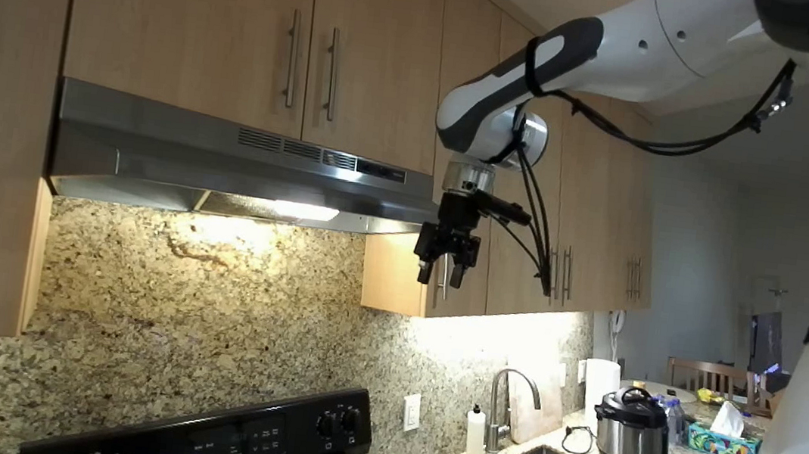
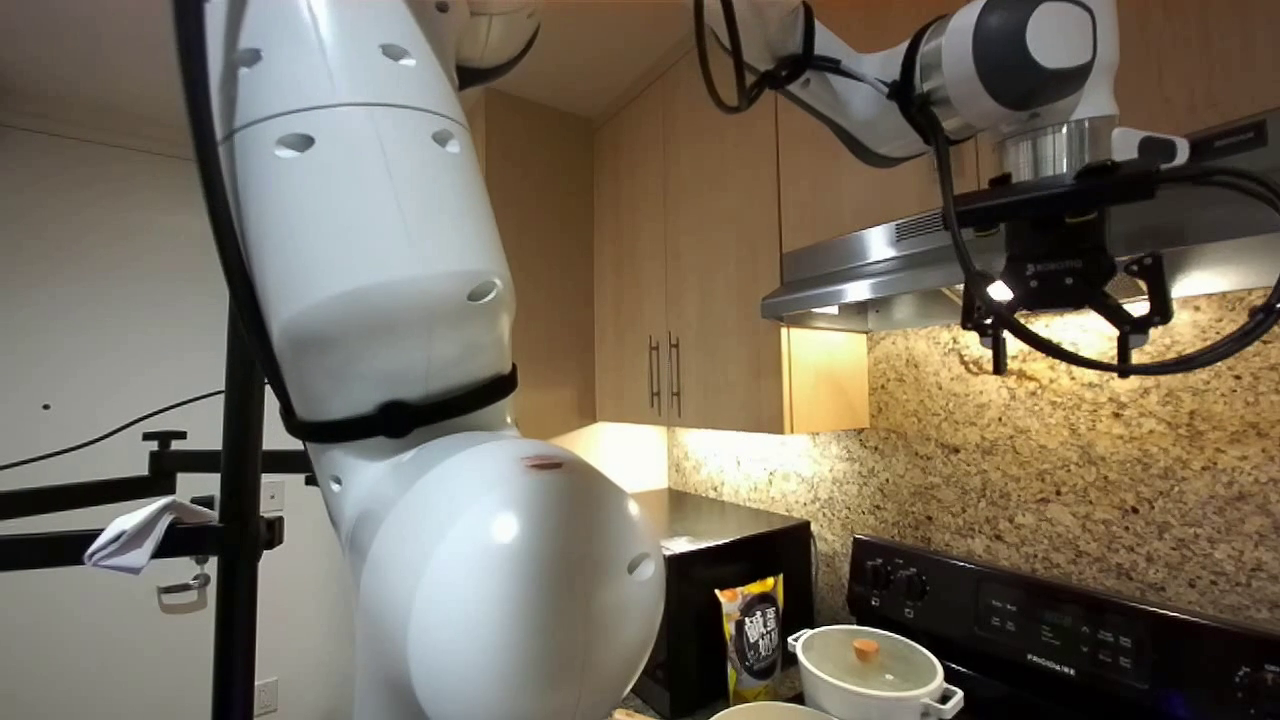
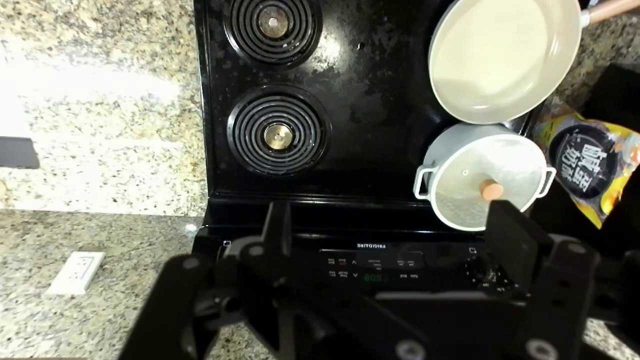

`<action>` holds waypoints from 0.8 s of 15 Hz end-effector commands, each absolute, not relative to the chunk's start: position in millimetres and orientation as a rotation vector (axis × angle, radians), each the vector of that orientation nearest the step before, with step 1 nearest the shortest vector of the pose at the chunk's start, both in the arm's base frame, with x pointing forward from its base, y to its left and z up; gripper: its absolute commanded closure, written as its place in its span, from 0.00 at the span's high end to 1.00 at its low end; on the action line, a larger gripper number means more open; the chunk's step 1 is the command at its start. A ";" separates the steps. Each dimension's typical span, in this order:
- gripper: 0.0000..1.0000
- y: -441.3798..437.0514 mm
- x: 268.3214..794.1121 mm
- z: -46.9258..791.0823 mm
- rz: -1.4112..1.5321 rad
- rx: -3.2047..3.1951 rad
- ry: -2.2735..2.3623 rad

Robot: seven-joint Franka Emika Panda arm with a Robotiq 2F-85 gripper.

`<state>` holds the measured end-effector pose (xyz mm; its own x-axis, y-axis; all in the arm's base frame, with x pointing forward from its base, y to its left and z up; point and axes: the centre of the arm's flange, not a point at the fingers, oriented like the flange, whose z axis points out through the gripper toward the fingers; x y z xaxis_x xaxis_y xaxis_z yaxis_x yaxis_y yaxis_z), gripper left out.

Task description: Turn on the light on top of the stove

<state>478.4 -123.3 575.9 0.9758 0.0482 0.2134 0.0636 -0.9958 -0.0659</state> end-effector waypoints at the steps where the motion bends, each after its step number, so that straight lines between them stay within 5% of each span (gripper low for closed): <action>1: 1.00 -119.4 501.7 562.6 -0.206 -3.115 -0.216; 12: 1.00 -80.6 503.7 554.0 -0.189 -3.152 -0.112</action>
<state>503.7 -80.5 554.0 0.9904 0.0714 0.1185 0.0693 -0.9974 0.0220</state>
